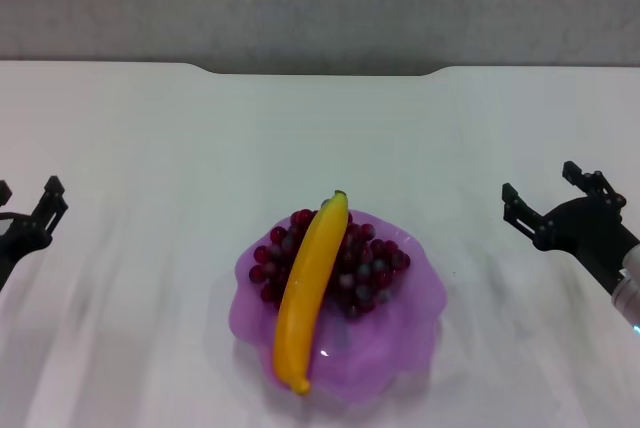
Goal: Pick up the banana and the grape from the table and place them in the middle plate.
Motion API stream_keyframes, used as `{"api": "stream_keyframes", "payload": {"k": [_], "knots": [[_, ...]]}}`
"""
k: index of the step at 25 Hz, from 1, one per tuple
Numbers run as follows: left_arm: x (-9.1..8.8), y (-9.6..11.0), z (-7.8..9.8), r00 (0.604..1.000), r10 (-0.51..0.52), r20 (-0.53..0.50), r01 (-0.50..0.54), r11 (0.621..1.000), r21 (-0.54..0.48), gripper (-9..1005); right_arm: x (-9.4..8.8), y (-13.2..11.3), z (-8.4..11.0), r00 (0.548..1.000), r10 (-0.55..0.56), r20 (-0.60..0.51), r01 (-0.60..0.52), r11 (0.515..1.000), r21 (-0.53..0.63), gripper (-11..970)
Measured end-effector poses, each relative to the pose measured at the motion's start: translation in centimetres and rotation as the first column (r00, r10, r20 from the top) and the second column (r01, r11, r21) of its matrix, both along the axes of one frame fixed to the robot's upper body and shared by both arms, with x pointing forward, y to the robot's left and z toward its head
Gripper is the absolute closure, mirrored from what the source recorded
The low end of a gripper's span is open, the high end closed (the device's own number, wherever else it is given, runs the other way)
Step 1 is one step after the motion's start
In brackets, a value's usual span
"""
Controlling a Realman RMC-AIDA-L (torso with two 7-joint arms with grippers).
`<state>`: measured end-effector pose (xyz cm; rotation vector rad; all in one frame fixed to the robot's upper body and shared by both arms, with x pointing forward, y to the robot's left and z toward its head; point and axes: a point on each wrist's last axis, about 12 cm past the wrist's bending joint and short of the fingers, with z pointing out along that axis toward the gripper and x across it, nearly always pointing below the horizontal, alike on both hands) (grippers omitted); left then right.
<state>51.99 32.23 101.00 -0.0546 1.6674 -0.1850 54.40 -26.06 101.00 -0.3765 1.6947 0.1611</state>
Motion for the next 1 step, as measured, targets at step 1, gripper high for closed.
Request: {"api": "stream_keyframes", "payload": {"k": [1], "knots": [[0.04, 0.06, -0.05, 1.000, 0.007, -0.006, -0.007, 1.000, -0.002, 284, 0.00, -0.02, 0.00, 1.000, -0.001, 0.000, 0.001, 1.000, 0.001, 68]]}}
